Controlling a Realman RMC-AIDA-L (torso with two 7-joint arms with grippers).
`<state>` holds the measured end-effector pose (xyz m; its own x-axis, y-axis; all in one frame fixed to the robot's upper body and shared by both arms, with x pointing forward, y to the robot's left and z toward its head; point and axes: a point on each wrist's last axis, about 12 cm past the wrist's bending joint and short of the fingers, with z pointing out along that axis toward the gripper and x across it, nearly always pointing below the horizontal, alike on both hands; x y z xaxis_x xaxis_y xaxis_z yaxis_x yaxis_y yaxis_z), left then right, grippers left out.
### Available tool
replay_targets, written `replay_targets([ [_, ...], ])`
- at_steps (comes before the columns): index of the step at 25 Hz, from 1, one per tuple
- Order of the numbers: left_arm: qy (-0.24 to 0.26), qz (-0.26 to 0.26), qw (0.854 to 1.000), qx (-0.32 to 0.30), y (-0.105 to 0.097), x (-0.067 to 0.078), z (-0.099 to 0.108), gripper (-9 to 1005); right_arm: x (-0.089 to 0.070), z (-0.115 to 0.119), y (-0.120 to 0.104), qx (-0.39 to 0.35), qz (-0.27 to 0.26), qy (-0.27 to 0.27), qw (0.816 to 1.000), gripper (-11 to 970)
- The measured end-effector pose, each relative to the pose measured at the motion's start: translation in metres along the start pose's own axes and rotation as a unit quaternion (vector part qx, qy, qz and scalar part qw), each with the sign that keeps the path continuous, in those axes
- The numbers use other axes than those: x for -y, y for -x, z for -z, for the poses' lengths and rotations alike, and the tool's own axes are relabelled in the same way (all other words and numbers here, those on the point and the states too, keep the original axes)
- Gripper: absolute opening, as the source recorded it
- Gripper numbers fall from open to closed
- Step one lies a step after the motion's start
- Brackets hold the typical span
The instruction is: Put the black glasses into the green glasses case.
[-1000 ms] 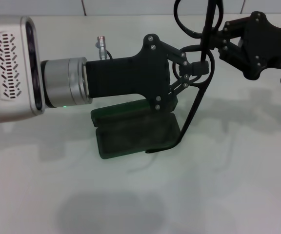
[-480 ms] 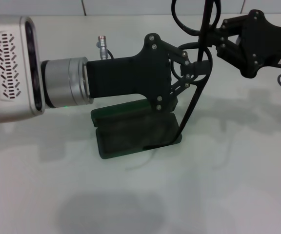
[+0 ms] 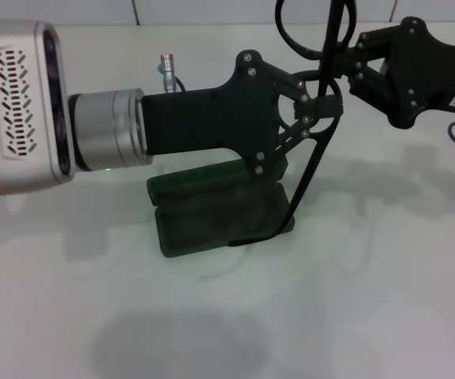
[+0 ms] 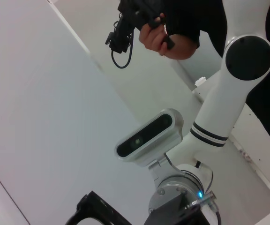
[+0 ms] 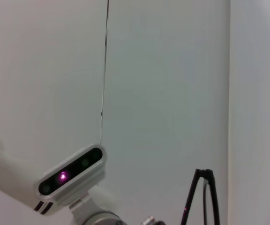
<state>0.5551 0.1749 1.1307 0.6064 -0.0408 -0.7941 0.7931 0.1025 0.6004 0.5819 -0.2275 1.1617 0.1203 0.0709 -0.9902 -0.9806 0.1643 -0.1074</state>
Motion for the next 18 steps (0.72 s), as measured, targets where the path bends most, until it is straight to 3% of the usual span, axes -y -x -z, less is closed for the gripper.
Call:
replay_targets([
  [8,0.004,-0.001,1.000,-0.003,0.001,0.000,0.005,20,0.007,0.017,0.001,-0.013,0.008,-0.040,0.999,42],
  [18,0.021,-0.006,0.999,-0.027,0.007,0.002,0.030,21,0.010,0.046,0.013,0.000,0.001,-0.055,0.998,42],
])
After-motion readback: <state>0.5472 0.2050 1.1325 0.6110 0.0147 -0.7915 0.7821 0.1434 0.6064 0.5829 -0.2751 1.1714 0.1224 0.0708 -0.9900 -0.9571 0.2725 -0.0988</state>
